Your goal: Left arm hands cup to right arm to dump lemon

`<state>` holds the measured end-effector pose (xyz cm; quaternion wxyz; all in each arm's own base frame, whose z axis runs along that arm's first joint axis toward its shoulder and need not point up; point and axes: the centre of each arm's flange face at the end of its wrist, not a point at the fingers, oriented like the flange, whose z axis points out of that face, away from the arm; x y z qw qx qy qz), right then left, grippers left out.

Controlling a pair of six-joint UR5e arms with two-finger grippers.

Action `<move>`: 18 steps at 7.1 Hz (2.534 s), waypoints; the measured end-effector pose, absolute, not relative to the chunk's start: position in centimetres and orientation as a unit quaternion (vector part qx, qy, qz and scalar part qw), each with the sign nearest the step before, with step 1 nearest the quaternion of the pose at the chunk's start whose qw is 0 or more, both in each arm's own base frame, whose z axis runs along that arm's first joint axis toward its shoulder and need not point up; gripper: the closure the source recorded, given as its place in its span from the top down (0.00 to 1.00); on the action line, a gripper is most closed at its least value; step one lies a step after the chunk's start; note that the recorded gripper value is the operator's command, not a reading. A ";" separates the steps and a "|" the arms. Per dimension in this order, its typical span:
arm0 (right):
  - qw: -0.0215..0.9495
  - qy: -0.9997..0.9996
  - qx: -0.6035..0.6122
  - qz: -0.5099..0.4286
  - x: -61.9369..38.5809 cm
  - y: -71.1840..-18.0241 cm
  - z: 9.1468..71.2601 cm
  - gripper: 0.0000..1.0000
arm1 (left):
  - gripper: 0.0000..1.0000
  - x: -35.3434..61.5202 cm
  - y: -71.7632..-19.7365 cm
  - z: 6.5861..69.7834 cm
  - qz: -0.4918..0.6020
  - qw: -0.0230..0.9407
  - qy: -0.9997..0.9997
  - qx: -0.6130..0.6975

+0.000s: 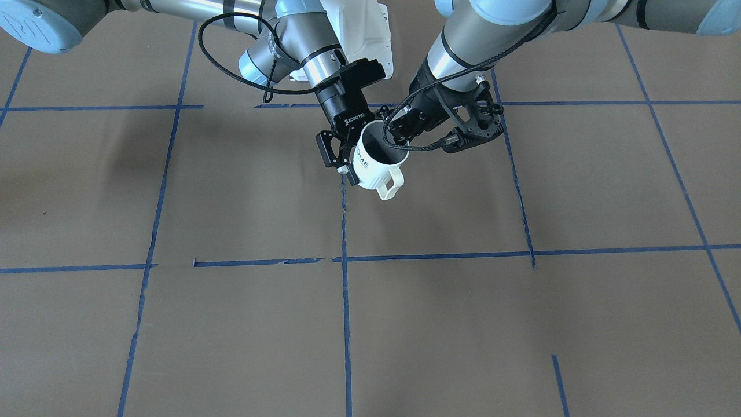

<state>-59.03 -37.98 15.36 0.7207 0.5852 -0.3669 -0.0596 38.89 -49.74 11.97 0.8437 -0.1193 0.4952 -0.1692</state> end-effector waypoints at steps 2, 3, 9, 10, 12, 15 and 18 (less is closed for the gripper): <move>0.721 -0.369 0.584 -0.057 -59.1 -38.0 15.4 0.98 | 0.00 38.0 -49.4 11.8 -0.170 0.842 0.498 -0.117; 0.721 -0.370 0.583 -0.056 -59.0 -38.0 15.4 0.98 | 0.00 37.5 -49.2 11.9 -0.171 0.842 0.498 -0.117; 0.725 -0.366 0.581 -0.057 -59.1 -38.0 16.2 0.97 | 0.00 29.3 -51.2 16.7 -0.158 0.860 0.481 -0.063; 0.726 -0.363 0.581 -0.058 -58.9 -38.2 16.7 0.97 | 0.00 27.0 -52.4 19.3 -0.143 0.870 0.470 -0.044; 0.729 -0.363 0.577 -0.057 -58.1 -39.6 17.2 0.97 | 0.00 22.5 -54.2 23.4 -0.093 0.893 0.441 -0.008; 0.753 -0.383 0.532 -0.056 -55.0 -44.3 21.6 0.98 | 0.00 16.6 -54.2 31.7 -0.002 0.917 0.399 0.024; 0.814 -0.379 0.431 -0.088 -48.5 -52.1 26.7 0.99 | 0.00 14.2 -50.6 38.9 0.032 0.917 0.396 0.043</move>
